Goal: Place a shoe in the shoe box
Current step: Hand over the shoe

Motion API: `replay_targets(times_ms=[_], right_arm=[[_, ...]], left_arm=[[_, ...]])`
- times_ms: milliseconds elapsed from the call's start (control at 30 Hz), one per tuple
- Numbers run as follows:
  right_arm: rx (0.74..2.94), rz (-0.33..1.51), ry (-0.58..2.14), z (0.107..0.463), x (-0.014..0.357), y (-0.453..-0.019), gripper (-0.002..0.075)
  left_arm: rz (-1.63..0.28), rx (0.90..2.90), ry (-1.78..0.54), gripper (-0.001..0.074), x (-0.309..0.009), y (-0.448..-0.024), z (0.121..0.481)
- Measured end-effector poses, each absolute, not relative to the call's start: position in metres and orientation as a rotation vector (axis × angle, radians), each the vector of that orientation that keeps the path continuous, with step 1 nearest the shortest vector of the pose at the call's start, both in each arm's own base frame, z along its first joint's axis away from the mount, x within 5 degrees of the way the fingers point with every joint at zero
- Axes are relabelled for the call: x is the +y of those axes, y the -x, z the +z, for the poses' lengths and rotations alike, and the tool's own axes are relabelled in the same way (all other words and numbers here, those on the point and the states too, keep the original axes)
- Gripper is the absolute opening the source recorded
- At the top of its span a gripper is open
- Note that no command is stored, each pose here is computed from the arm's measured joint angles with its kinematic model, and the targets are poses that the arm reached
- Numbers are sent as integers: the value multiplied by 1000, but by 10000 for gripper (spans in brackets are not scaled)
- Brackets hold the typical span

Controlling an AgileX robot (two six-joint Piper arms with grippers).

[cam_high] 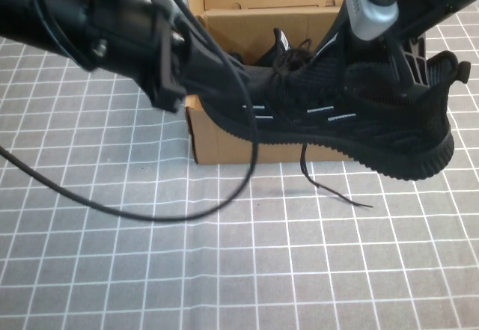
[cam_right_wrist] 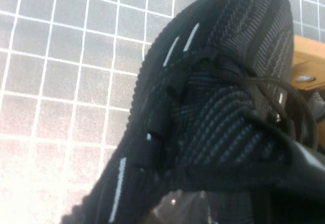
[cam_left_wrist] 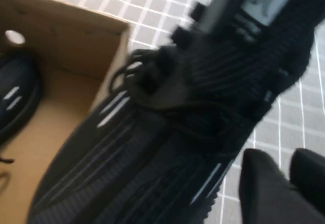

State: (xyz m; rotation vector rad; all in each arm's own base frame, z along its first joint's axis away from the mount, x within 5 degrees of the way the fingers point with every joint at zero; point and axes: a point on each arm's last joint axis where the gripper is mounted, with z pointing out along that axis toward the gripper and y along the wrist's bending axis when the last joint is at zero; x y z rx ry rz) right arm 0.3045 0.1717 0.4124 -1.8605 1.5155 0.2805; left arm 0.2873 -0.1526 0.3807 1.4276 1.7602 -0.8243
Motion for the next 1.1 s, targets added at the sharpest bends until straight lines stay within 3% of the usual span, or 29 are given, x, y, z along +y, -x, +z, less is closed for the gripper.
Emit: replay_targets(times_ms=[133, 233, 333, 633, 1100], right_arm=[[1470, 267, 1888, 413, 172, -304, -6], [1452, 258, 1901, 413, 172, -304, -6], [1410, 249, 1932, 412, 176, -303, -6], [1358, 267, 1989, 405, 190, -302, -6], [1347, 264, 2005, 403, 193, -301, -6]], left_arm=[[-797, 1696, -1532, 253, -164, -280, 379], [-787, 1651, -1576, 435, -169, -277, 379], [-771, 1626, -1587, 521, -172, -277, 379], [-720, 1542, -1603, 557, -176, -281, 380], [-860, 1544, -1637, 557, -192, -311, 333]])
